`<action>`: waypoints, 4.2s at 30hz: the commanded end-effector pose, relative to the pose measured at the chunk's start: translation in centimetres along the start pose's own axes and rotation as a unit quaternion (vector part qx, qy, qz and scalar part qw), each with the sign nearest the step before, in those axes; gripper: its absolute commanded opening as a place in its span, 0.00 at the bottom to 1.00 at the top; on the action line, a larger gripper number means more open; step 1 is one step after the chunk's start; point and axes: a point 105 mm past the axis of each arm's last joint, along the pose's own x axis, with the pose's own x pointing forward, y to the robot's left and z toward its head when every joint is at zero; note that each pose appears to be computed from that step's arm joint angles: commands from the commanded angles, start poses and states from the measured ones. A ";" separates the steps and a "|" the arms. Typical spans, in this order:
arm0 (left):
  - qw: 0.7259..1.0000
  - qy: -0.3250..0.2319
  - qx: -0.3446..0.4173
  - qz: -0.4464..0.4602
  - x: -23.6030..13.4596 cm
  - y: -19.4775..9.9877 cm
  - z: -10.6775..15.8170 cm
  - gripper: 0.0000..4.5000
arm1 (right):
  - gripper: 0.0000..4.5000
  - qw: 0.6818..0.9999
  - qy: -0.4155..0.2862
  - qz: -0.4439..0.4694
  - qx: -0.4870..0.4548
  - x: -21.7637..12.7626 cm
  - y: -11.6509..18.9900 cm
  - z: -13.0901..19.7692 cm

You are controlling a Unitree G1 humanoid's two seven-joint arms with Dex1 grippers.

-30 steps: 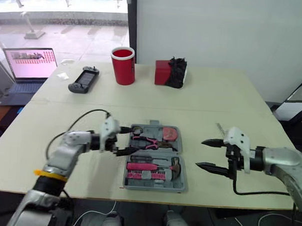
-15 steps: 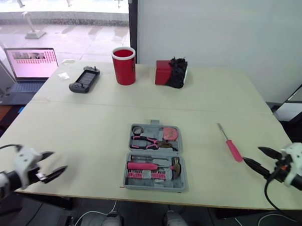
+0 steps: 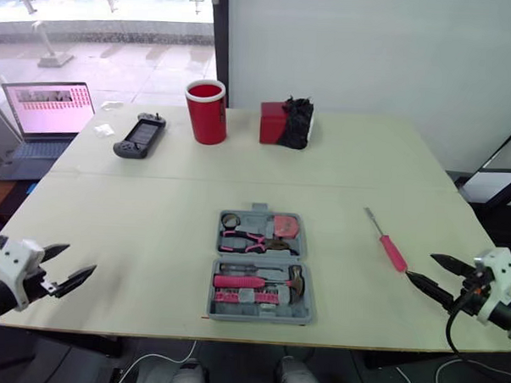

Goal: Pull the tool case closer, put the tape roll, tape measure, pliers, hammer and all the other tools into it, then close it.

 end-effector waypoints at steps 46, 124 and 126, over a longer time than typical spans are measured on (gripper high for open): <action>0.972 -0.056 0.086 -0.212 7.5 -10.6 9.5 1.00 | 0.08 0.958 0.243 -0.120 0.093 11.0 -3.8 2.5; 0.975 -0.037 0.100 -0.193 6.9 -10.8 8.1 1.00 | 0.46 0.356 0.178 0.483 -0.780 13.3 11.5 4.4; 0.975 -0.037 0.101 -0.194 7.0 -10.8 8.1 1.00 | 0.24 0.361 0.196 0.477 -0.777 13.4 10.9 4.5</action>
